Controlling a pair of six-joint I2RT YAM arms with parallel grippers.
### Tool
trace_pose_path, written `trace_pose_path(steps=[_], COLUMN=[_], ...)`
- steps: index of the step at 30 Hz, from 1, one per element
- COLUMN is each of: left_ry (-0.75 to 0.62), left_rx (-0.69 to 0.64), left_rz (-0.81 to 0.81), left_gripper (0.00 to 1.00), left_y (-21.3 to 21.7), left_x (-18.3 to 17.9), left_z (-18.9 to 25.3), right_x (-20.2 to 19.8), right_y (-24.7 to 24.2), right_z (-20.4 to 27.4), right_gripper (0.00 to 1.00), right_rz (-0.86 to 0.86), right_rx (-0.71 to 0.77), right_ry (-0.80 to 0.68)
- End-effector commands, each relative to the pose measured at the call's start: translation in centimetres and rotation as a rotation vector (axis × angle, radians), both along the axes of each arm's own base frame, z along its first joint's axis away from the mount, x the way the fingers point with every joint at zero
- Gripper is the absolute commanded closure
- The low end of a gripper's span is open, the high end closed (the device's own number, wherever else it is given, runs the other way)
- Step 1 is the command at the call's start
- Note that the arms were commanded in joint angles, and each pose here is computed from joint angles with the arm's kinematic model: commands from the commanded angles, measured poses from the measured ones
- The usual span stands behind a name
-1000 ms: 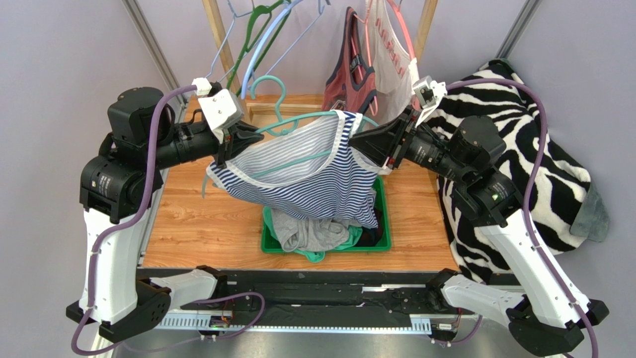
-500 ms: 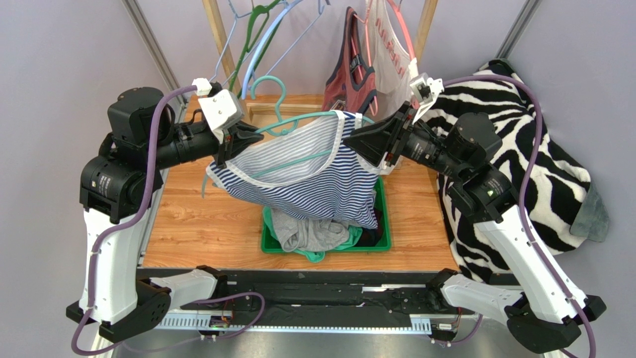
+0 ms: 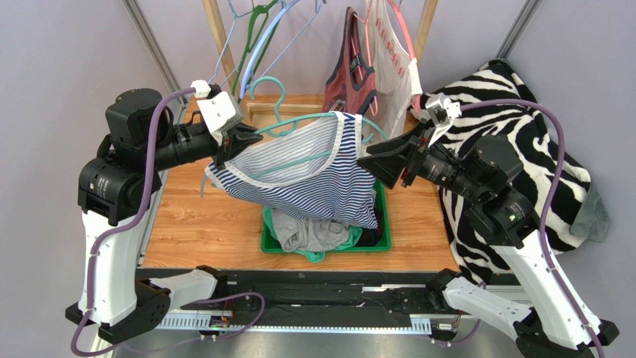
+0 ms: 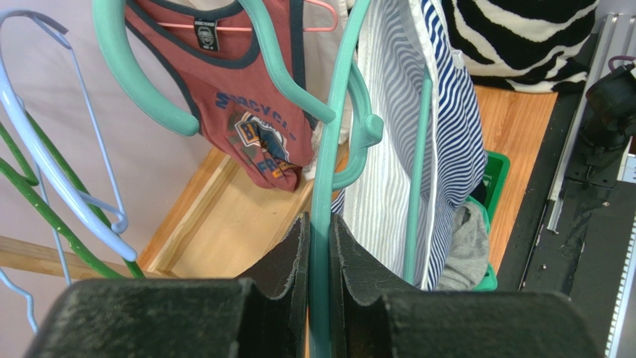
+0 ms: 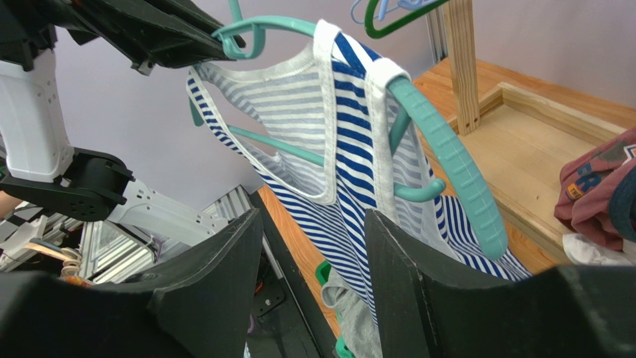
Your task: Remove the tank top from the hanger
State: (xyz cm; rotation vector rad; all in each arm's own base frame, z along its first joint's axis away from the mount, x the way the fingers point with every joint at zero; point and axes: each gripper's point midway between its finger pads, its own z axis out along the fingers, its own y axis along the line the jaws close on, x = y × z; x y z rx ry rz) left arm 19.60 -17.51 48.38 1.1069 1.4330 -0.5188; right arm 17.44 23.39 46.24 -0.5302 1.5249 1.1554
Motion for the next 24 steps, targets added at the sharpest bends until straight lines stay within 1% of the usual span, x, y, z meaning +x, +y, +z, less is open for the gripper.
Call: trace_pose_path(steps=[1,5,15,18,19,20,24], left_ry=[-0.062,-0.07,-0.065,-0.069,-0.069,-0.067,-0.064], left_rx=[-0.022,-0.028,-0.034,-0.031,-0.03,-0.03,-0.029], left_rz=[-0.021,-0.025,-0.042,-0.041,-0.041,-0.043,-0.046], left_gripper=[1.0,1.0,1.0,1.0,1.0,1.0,1.0], left_y=[0.1,0.1,-0.1,0.0,0.0,0.0,0.0], left_x=[-0.8,-1.1,-1.4,-1.6,-1.5,-1.6,-1.6], left_z=[1.6,1.9,2.0,2.0,2.0,1.9,1.9], right_x=[0.4,0.6,1.3,1.4,1.4,1.4,1.1], right_y=[0.4,0.7,1.9,1.4,0.9,0.6,-0.2], right_z=[-1.5,-1.6,-1.6,-1.7,-1.9,-1.9,-2.1], right_gripper=[0.44,0.48,0.5,0.48,0.46,0.45,0.43], right_rz=[0.008,0.017,0.054,0.033,0.011,-0.003,-0.029], right_rx=[-0.035,-0.036,-0.035,-0.071,-0.091,-0.108,-0.119], right_ry=[0.026,0.027,0.028,0.019,0.024,-0.003,-0.021])
